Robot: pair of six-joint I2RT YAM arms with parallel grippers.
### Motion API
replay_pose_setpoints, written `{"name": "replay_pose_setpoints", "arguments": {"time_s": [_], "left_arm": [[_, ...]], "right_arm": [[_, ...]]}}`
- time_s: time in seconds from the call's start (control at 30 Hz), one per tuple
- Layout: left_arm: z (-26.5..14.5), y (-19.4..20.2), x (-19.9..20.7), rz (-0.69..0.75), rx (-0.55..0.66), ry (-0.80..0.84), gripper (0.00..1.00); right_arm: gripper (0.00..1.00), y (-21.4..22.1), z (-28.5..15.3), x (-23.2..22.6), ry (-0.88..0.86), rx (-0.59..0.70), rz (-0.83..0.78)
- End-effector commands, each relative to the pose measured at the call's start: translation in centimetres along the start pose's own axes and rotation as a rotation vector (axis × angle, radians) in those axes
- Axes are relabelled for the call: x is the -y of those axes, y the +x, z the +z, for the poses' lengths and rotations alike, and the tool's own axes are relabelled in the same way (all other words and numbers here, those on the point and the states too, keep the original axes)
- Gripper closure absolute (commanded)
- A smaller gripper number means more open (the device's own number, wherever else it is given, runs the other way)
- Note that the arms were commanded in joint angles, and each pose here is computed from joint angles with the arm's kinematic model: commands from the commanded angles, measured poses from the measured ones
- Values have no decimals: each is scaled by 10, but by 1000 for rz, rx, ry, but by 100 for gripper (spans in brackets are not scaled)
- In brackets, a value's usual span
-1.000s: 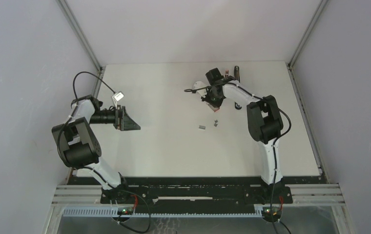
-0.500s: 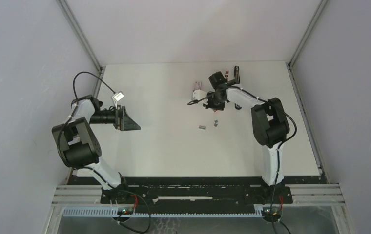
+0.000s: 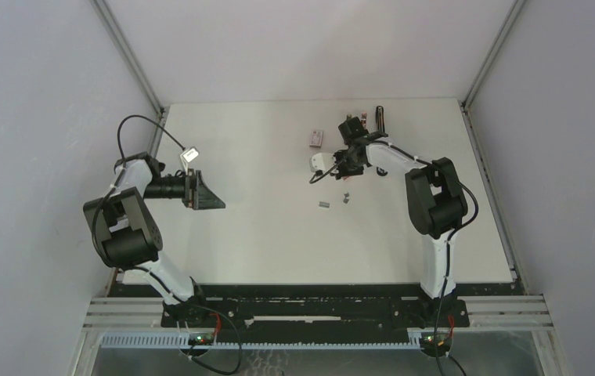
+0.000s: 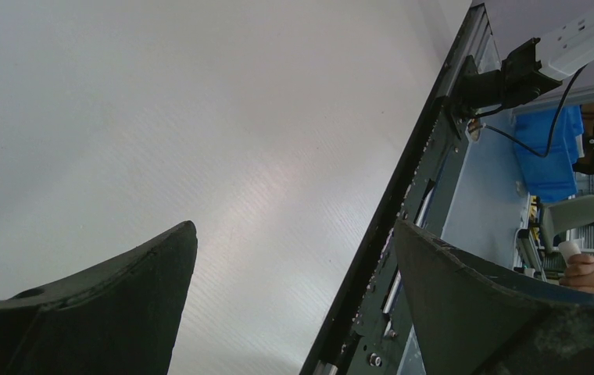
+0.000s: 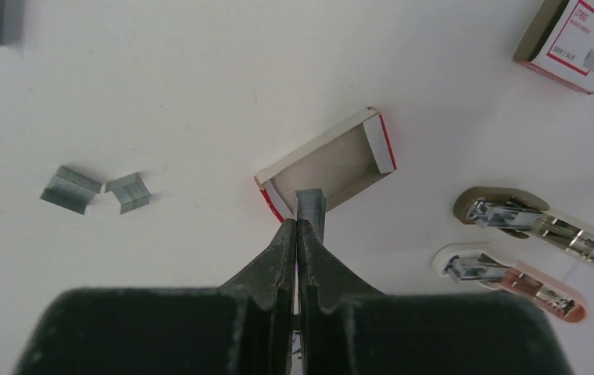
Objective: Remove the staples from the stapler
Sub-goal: Place the staple in the staple box.
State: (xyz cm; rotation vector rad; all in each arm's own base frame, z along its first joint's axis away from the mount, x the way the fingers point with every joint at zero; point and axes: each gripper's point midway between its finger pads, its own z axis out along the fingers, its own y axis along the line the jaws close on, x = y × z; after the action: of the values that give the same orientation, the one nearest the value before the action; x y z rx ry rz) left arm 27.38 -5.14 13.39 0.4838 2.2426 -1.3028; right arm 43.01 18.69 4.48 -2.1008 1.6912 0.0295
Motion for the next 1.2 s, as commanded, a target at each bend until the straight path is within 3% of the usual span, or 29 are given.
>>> {"name": "replay_pose_setpoints", "arguments": {"time_s": [0.0, 0.4, 1.17], "left_arm": [[-7, -22, 1, 78, 44, -2, 0], [-7, -21, 1, 78, 42, -2, 0], [-7, -21, 0, 75, 40, -1, 0]], "right_arm": [[100, -6, -17, 20, 71, 10, -120], [100, -5, -10, 13, 17, 19, -240], [100, 4, 12, 2, -54, -13, -328]]}}
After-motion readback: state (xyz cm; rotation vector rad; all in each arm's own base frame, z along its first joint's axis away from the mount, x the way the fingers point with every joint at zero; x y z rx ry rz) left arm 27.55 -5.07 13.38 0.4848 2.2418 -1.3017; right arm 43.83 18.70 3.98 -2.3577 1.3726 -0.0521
